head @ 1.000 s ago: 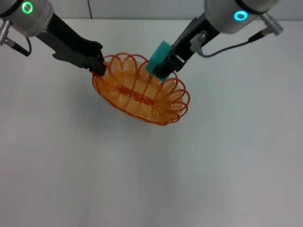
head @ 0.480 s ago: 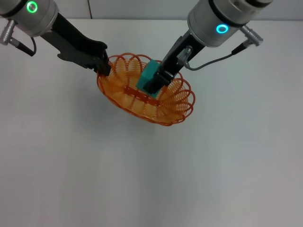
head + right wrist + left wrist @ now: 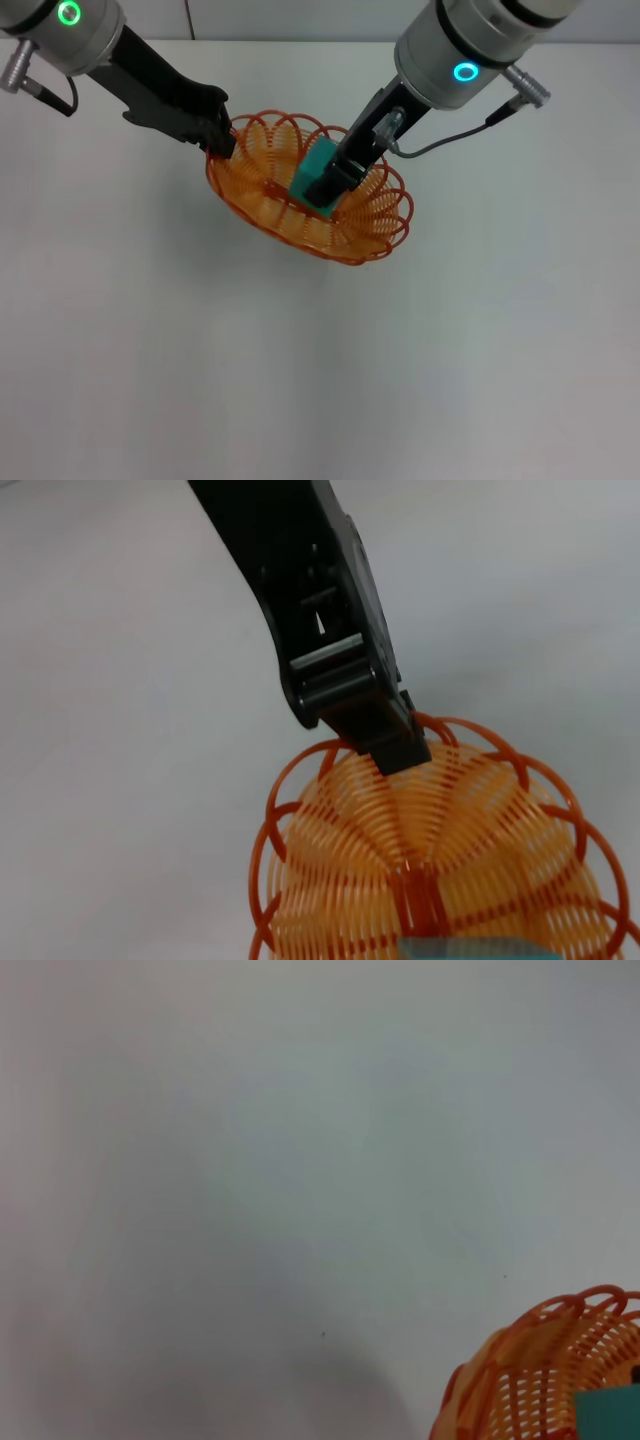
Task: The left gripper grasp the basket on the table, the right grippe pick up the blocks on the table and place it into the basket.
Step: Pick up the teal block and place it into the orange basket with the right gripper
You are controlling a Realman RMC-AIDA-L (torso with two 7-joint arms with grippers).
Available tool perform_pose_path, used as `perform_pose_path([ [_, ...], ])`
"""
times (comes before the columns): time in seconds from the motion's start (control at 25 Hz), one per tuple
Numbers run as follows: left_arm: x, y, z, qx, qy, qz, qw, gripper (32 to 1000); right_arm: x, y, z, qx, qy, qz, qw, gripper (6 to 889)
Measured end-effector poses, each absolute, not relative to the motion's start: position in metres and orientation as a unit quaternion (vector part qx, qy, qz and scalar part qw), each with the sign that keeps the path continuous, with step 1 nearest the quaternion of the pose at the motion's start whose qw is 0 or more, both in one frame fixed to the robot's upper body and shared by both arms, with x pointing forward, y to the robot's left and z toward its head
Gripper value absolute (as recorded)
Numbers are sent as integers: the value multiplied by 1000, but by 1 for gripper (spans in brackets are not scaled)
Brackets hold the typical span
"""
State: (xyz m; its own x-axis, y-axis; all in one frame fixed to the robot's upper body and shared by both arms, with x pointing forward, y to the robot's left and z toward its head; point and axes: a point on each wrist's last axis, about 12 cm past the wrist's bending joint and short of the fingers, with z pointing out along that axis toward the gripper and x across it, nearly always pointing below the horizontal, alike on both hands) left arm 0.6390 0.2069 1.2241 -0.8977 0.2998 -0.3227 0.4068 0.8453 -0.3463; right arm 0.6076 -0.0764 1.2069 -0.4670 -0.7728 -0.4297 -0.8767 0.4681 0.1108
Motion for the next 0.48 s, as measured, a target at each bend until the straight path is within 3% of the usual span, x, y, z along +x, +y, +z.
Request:
perform_pose_path([
  [0.48, 639, 206, 1226, 188, 951, -208, 131, 95, 609, -77, 1205, -486, 844, 162, 159, 519],
])
